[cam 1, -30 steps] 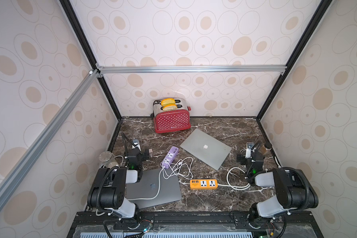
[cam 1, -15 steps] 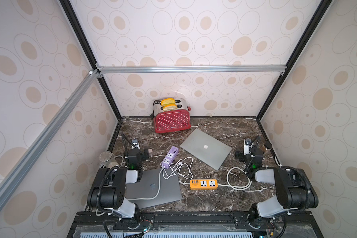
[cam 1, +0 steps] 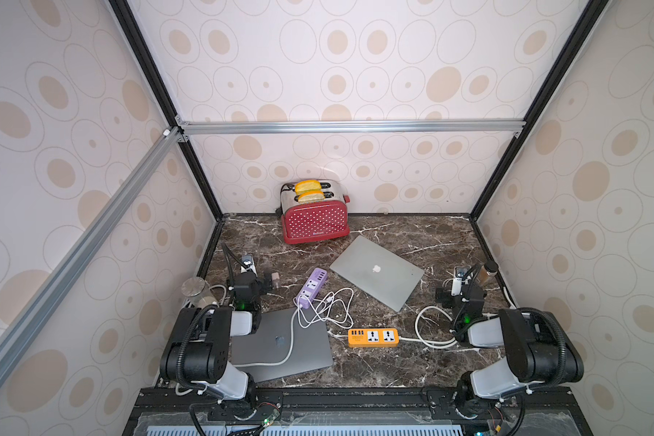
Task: Unplug the laptop charger
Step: Reset both arms
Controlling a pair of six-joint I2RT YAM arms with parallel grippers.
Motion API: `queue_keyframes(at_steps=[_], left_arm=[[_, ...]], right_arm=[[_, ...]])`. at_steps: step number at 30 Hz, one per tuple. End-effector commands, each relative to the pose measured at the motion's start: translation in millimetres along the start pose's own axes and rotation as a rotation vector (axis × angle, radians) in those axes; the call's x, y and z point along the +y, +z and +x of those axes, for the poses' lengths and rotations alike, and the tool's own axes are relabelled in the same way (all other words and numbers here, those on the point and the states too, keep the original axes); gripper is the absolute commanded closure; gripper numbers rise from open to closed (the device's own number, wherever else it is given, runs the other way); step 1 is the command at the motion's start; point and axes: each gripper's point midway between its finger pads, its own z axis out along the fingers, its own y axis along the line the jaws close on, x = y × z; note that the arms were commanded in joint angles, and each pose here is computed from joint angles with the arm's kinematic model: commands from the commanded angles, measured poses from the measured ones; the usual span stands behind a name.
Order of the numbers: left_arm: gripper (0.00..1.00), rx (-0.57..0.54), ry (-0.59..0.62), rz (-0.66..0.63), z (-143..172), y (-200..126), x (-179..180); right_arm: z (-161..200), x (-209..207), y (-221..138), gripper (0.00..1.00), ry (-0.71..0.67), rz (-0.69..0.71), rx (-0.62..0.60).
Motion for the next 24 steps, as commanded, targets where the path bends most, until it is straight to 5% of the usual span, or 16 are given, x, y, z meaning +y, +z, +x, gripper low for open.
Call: queue_keyframes(at_steps=[1,8,13,24], left_arm=[[0.01,-0.023,-0.015,-0.019,-10.3,3.2,3.6],[0.01,-0.023,-0.016,-0.018,-10.5,3.0,3.6],[0.01,-0.022,-0.015,-0.019,-10.0,3.2,3.6],[0.01,-0.022,-0.015,-0.019,-10.1,3.2,3.6]], right_arm=[[-36.7,49.0,5.7,0.0,-0.147,-0.266,-0.09],[-34.3,31.6,9.1,0.0,-0.097,-0.157,-0.071],[-27.3,-11.9,12.7,0.0,0.015,0.095,-0.012],[-33.3,22.4,15.4,0.0,-0.093,-0.074,-0.029]])
